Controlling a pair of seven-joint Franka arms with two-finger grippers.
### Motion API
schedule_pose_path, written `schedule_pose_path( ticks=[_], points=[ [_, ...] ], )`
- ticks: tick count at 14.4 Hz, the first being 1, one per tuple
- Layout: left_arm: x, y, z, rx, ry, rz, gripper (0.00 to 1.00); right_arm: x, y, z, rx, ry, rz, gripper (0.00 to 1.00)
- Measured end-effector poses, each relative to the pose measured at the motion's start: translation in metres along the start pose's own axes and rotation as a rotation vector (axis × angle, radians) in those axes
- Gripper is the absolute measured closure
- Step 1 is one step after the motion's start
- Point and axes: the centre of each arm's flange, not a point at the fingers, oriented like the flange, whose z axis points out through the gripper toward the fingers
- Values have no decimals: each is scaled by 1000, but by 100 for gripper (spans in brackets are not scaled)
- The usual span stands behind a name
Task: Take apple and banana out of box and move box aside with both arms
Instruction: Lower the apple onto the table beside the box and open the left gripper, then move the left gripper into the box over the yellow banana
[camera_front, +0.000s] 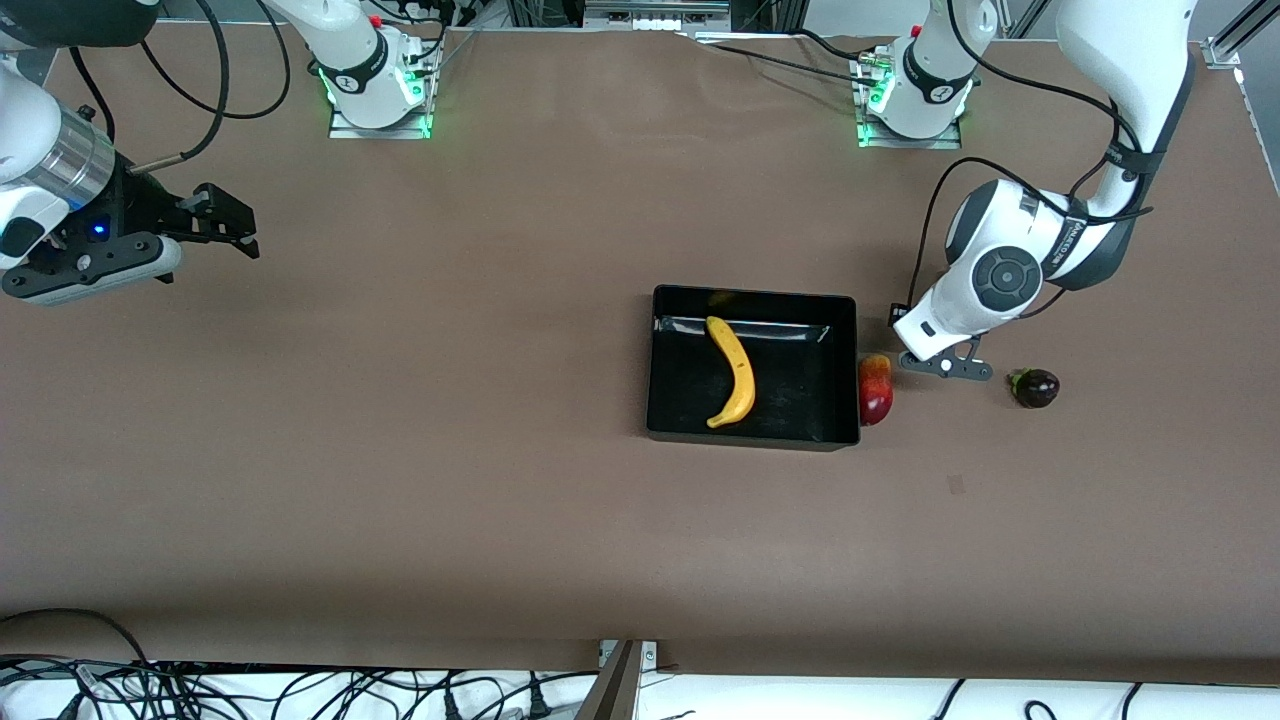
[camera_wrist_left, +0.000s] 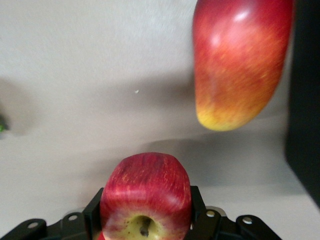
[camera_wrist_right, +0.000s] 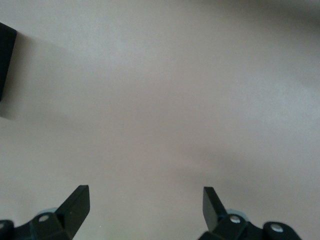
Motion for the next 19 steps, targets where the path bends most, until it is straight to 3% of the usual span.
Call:
schedule_pose_path(
  ticks=[2,5,6,8,10,12,14,19],
  points=[
    [-6,-4,16,-14,10,-4,32,0,0,0,1,1,0,0],
    [-9,-2,25,-23,14,-2,23,1,0,0,2,6,0,0],
    [-8,-3,21,-20,18,-3,14,1,-1,-1,2,9,-1,0],
    [-4,-5,-4,0,17,-5,0,2,-3,-1,4,11,-5,0],
    [3,6,-58,39,-2,13,0,2,-6,-1,4,13,-10,0],
    [7,38,-113,49,15,38,0,3,-7,-1,4,15,-11,0],
    [11,81,-150,-11,61,26,0,3,-7,-1,4,16,-11,0],
    [32,214,-165,-107,98,-21,0,3,-7,-1,3,21,-11,0]
  ],
)
